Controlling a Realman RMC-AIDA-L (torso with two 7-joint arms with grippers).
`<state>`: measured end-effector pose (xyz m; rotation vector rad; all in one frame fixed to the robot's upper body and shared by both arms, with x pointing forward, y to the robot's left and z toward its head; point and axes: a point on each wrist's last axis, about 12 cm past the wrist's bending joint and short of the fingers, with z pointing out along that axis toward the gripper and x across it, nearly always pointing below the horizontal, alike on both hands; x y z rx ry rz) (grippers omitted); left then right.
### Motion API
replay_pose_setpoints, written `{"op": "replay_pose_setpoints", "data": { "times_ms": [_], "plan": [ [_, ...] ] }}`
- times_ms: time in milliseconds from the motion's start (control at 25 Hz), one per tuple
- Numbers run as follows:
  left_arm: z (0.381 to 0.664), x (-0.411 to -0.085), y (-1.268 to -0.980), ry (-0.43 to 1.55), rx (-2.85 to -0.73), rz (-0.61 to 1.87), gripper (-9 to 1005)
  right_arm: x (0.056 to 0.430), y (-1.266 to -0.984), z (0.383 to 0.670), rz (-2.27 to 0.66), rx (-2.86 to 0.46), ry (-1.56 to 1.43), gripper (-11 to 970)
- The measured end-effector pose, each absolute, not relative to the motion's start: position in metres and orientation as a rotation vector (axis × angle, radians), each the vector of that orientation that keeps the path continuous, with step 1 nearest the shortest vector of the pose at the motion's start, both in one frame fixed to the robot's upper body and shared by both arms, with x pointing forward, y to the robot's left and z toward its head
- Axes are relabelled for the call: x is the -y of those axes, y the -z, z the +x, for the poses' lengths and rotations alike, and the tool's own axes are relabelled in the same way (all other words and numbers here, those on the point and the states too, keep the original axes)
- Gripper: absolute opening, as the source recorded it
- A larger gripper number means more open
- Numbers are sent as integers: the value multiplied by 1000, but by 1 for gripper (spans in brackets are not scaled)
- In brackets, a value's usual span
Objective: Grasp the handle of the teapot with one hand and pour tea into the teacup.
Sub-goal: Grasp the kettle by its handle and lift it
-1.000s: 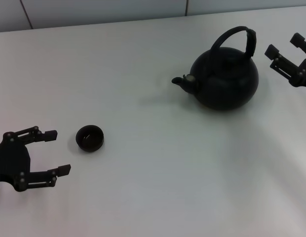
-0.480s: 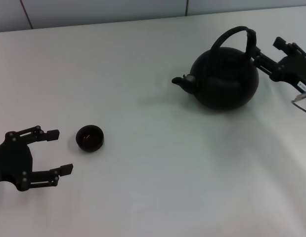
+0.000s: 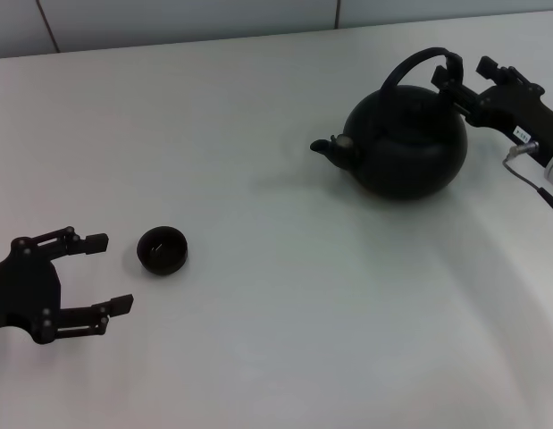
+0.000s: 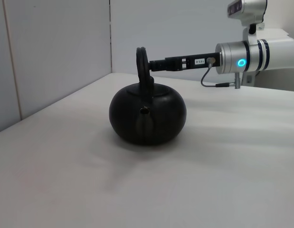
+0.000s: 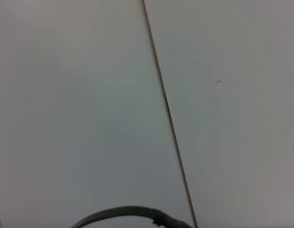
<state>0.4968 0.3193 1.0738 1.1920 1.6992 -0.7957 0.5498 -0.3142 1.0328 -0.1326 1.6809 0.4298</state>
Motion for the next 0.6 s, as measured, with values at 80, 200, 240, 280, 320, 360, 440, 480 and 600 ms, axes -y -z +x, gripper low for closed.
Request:
{"op": "replay_pose_setpoints", "data": {
  "times_ms": [80, 200, 240, 280, 320, 360, 440, 480, 600],
  "plan": [
    [498, -320, -1073, 787, -1704, 1189, 848, 317, -1034, 551, -111, -1675, -421, 815],
    [498, -320, -1073, 781, -1708, 1186, 848, 319, -1034, 551, -97, -1672, -414, 815],
    [498, -320, -1073, 779, -1709, 1186, 848, 319, -1034, 552, -94, -1672, -413, 815],
    [498, -320, -1073, 776, -1710, 1184, 848, 319, -1035, 552, -95, -1672, -413, 815],
    [498, -320, -1073, 776, -1710, 1184, 848, 318, -1035, 553, -95, -1672, -413, 815],
    [498, -320, -1073, 776, -1711, 1184, 848, 318, -1035, 554, -96, -1670, -413, 815],
    [498, -320, -1072, 776, -1711, 1183, 848, 317, -1036, 555, -98, -1670, -414, 816],
    [499, -320, -1072, 775, -1711, 1183, 847, 316, -1037, 556, -102, -1669, -415, 816],
    [499, -320, -1072, 774, -1711, 1183, 847, 315, -1036, 556, -110, -1672, -419, 779]
  ]
}}
